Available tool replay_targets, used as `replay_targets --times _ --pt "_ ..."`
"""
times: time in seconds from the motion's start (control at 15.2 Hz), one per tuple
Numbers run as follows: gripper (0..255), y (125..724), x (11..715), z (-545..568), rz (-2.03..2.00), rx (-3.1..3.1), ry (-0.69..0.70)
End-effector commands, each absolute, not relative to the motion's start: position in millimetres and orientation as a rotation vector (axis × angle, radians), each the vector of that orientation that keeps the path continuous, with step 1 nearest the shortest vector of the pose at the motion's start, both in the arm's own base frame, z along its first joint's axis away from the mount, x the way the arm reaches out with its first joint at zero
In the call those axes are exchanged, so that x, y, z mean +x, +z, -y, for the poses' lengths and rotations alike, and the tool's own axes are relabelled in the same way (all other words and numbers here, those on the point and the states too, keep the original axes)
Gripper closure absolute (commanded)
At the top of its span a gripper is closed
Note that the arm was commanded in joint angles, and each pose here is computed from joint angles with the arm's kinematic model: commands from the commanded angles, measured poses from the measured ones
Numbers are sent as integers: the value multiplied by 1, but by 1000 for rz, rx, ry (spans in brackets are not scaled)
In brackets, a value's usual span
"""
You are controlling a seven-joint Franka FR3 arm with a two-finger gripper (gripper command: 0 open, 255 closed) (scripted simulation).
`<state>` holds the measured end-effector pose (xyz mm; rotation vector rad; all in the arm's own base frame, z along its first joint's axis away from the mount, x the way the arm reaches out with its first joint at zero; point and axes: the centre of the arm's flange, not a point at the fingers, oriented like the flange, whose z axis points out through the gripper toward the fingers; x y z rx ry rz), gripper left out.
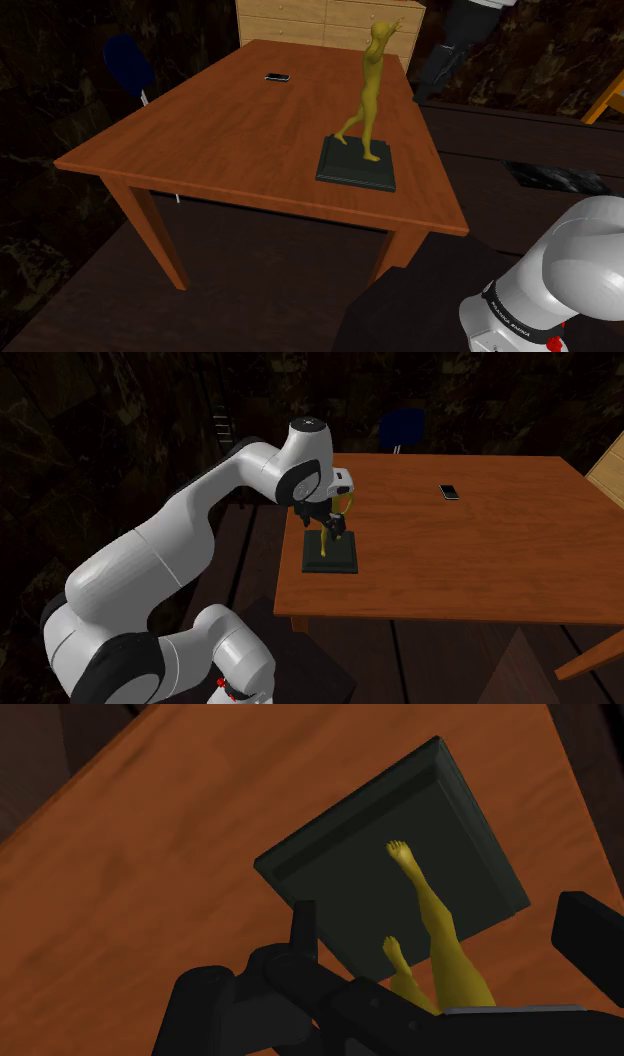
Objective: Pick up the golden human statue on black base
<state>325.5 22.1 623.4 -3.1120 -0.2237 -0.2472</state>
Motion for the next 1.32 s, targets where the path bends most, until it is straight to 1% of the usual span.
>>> replay_targets --times 0.0,0.92,1.25 --pt "0 623 325 -22 224 -3112 -247" --pt "0 759 471 -78 27 -3144 85" --pt "0 733 471 -78 27 -3144 85"
